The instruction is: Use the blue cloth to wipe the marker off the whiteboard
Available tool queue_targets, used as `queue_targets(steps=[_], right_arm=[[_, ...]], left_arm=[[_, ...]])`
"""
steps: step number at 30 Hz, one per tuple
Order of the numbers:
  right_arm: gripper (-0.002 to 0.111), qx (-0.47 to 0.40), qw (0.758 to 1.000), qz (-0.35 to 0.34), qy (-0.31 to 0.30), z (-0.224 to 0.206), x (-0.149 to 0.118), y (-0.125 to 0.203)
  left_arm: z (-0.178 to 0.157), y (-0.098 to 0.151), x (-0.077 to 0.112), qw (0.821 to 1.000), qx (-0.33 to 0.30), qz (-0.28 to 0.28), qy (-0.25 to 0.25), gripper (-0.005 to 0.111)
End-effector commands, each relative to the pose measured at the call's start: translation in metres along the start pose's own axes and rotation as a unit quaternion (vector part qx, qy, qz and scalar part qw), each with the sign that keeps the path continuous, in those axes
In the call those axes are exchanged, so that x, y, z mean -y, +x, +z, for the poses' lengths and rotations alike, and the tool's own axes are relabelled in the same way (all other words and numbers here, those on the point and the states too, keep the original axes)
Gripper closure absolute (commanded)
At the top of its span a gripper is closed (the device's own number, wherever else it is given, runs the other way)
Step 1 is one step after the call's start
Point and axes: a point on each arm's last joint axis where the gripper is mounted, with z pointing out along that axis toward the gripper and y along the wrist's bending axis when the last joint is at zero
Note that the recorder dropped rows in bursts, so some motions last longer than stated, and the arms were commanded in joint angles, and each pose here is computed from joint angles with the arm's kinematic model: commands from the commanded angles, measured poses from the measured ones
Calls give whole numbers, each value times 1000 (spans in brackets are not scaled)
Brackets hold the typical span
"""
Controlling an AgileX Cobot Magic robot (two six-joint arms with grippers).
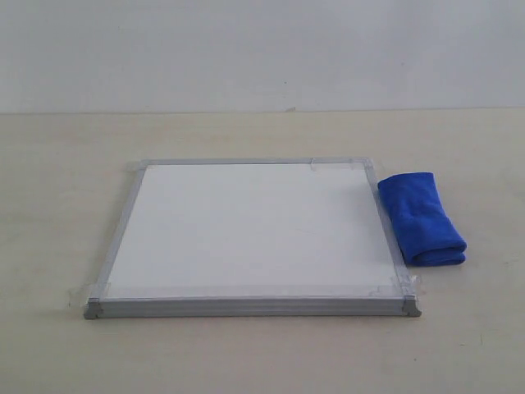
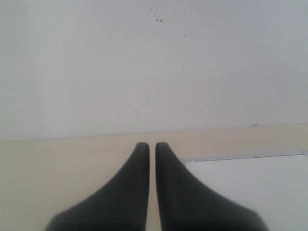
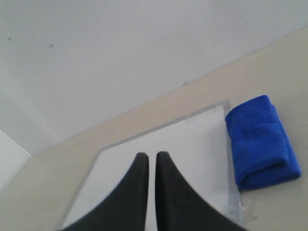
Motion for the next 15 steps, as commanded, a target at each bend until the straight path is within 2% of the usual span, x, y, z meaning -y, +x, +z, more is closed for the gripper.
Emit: queue_targets(steps=[1,9,15], right_arm=[[107,-16,995,-101,6,1,12,17],[107,-85,980,-178,31,0,19,29],[107,-65,965,-254,16,-7,18,28]], left_arm=[[0,-1,0,1000,1,0,2,102],[0,-1,0,1000,1,0,2,102],[0,-1,0,1000,1,0,2,102]])
